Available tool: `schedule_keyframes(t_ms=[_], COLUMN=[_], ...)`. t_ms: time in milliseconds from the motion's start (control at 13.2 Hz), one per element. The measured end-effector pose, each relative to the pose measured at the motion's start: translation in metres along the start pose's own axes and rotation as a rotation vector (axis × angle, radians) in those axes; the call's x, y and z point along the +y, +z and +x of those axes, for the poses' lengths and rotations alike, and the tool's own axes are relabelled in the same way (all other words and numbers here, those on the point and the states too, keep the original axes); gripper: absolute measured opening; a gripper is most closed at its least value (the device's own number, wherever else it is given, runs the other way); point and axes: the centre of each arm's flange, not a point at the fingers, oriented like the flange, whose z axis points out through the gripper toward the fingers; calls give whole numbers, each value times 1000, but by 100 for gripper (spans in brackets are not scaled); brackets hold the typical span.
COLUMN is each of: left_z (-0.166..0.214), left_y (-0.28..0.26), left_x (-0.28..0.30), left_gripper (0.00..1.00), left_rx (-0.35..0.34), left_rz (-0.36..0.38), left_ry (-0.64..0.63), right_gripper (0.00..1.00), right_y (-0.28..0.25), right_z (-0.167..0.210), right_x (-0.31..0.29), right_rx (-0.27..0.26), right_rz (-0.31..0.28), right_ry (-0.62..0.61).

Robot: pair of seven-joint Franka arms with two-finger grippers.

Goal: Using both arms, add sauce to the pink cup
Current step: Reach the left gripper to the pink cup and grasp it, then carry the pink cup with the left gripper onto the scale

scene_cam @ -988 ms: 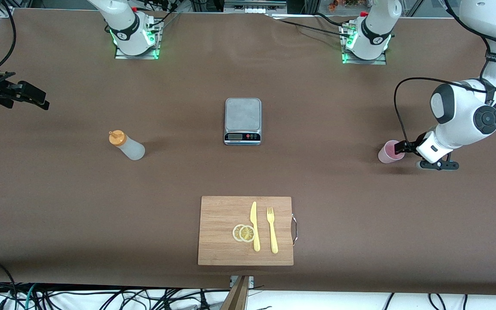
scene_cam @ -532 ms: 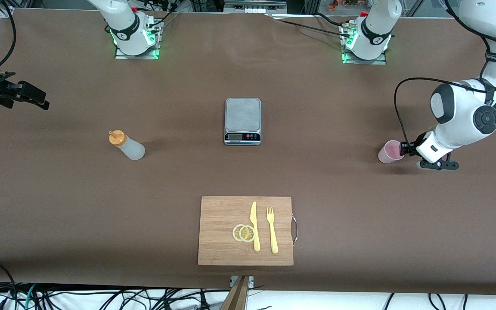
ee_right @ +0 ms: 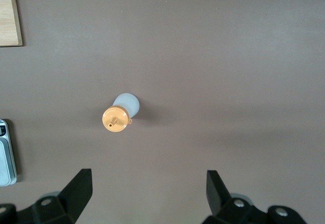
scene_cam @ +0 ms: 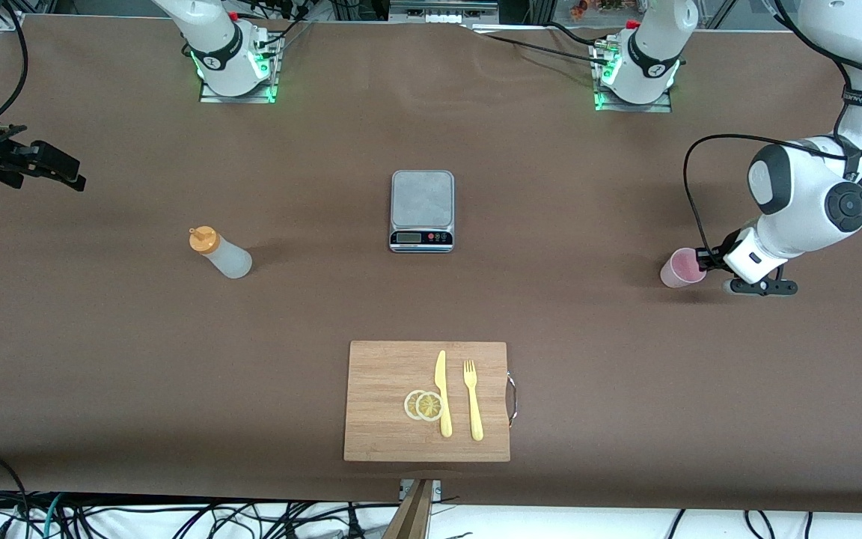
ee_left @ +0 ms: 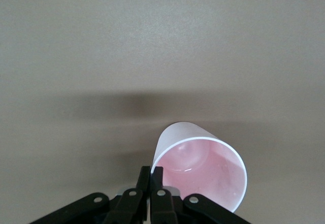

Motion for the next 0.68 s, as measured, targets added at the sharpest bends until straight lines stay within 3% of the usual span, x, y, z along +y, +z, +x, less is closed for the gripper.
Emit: schedule_keyframes(t_ms=[380,684], left_z=[22,12], left_y=[-24,-36], left_x=[93,203], left_gripper=[3,3], left_rx=[27,6], left_rz=[-80,-86], left_ry=[43,126], right_gripper=[100,100], right_y=[0,0], right_z=[0,0], right_x=[0,1], right_rx=[0,0], right_rz=[0,0], right_ry=[1,2])
